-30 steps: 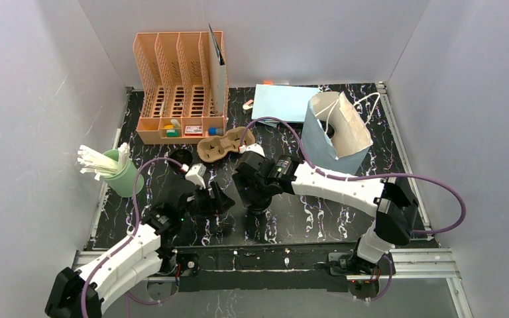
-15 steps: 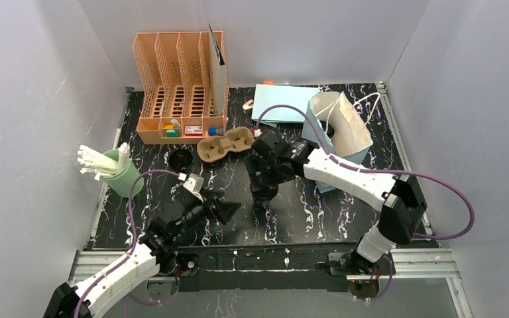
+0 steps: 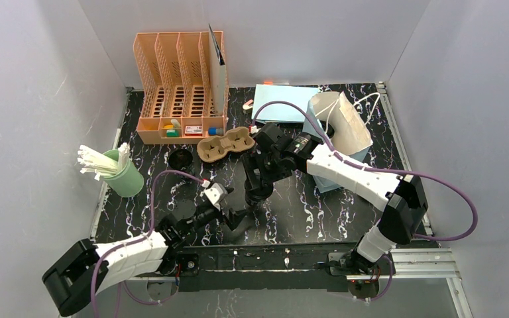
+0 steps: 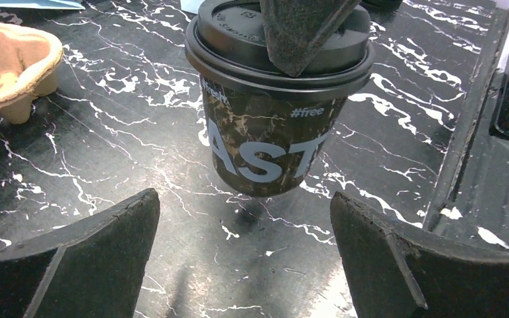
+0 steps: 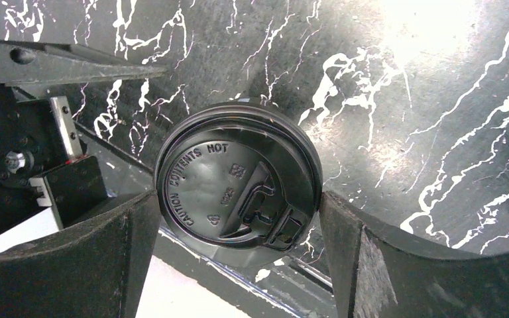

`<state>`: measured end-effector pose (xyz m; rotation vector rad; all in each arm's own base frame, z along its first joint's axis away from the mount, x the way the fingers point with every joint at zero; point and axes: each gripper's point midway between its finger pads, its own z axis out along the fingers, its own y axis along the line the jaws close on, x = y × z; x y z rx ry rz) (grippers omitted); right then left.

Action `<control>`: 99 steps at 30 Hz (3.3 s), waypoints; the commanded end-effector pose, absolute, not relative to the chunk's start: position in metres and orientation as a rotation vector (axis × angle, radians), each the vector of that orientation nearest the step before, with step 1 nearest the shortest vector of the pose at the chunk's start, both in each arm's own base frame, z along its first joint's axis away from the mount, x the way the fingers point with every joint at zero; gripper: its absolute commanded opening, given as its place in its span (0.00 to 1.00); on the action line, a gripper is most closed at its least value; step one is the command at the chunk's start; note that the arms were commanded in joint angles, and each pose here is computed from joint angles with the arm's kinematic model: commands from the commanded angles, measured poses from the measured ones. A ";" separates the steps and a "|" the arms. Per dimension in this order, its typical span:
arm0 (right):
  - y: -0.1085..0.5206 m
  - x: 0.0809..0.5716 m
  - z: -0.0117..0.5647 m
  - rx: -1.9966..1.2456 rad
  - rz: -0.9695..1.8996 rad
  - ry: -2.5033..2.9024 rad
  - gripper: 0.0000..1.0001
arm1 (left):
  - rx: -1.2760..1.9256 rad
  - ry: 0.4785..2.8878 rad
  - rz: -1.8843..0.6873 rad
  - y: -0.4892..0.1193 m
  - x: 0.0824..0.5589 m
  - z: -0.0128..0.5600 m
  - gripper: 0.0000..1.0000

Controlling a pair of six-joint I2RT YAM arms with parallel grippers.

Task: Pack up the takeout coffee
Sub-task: Pick up the coffee cup from the center of the board.

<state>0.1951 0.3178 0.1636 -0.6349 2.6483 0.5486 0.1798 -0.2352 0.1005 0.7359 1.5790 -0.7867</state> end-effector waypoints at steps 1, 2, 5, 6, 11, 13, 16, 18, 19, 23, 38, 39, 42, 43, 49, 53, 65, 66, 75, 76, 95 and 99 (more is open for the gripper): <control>0.331 0.191 0.190 -0.691 0.686 2.570 0.89 | 0.800 1.452 -0.727 -0.243 0.189 0.120 0.98; 0.332 0.190 0.190 -0.695 0.695 2.570 0.89 | 0.814 1.448 -0.732 -0.244 0.188 0.118 0.98; 0.334 0.187 0.190 -0.704 0.719 2.569 0.89 | 0.842 1.434 -0.734 -0.246 0.186 0.114 0.98; 0.335 0.186 0.190 -0.708 0.729 2.571 0.89 | 0.851 1.435 -0.729 -0.247 0.186 0.113 0.98; 0.339 0.180 0.186 -0.733 0.776 2.585 0.89 | 0.876 1.440 -0.699 -0.248 0.190 0.108 0.98; 0.340 0.179 0.184 -0.737 0.784 2.587 0.89 | 0.885 1.438 -0.695 -0.250 0.191 0.107 0.98; 0.341 0.178 0.182 -0.743 0.793 2.593 0.89 | 0.903 1.437 -0.698 -0.252 0.192 0.105 0.98; 0.342 0.177 0.181 -0.747 0.799 2.595 0.89 | 0.921 1.436 -0.700 -0.254 0.191 0.102 0.98; 0.342 0.176 0.181 -0.749 0.804 2.598 0.89 | 0.926 1.434 -0.700 -0.255 0.191 0.102 0.97; 0.345 0.174 0.179 -0.759 0.826 2.603 0.90 | 0.946 1.428 -0.709 -0.259 0.190 0.101 0.94; 0.341 0.175 0.176 -0.764 0.802 2.600 0.98 | 0.984 1.441 -0.730 -0.262 0.186 0.092 0.61; 0.340 0.177 0.177 -0.756 0.787 2.595 0.98 | 0.986 1.442 -0.733 -0.262 0.185 0.091 0.61; 0.337 0.182 0.183 -0.750 0.756 2.568 0.98 | 0.989 1.447 -0.736 -0.262 0.185 0.090 0.60; 0.336 0.183 0.185 -0.753 0.747 2.561 0.98 | 0.990 1.449 -0.737 -0.262 0.185 0.089 0.60; 0.329 0.187 0.195 -0.763 0.722 2.515 0.98 | 0.984 1.445 -0.743 -0.262 0.184 0.091 0.59; 0.326 0.186 0.198 -0.794 0.728 2.488 0.98 | 0.982 1.434 -0.753 -0.262 0.181 0.093 0.58; 0.337 0.166 0.194 -0.989 0.893 2.446 0.98 | 1.007 1.368 -0.814 -0.266 0.170 0.106 0.57; 0.337 0.166 0.193 -0.989 0.891 2.451 0.98 | 1.008 1.368 -0.814 -0.266 0.170 0.105 0.57; 0.335 0.163 0.188 -0.999 0.886 2.485 0.98 | 1.008 1.380 -0.818 -0.267 0.171 0.103 0.57; 0.335 0.162 0.188 -1.002 0.887 2.488 0.98 | 1.007 1.384 -0.819 -0.268 0.171 0.103 0.57; 0.326 0.161 0.165 -1.023 0.769 2.575 0.95 | 0.981 1.397 -0.841 -0.272 0.174 0.107 0.56; 0.328 0.156 0.166 -1.043 0.789 2.569 0.98 | 0.979 1.402 -0.843 -0.272 0.175 0.107 0.56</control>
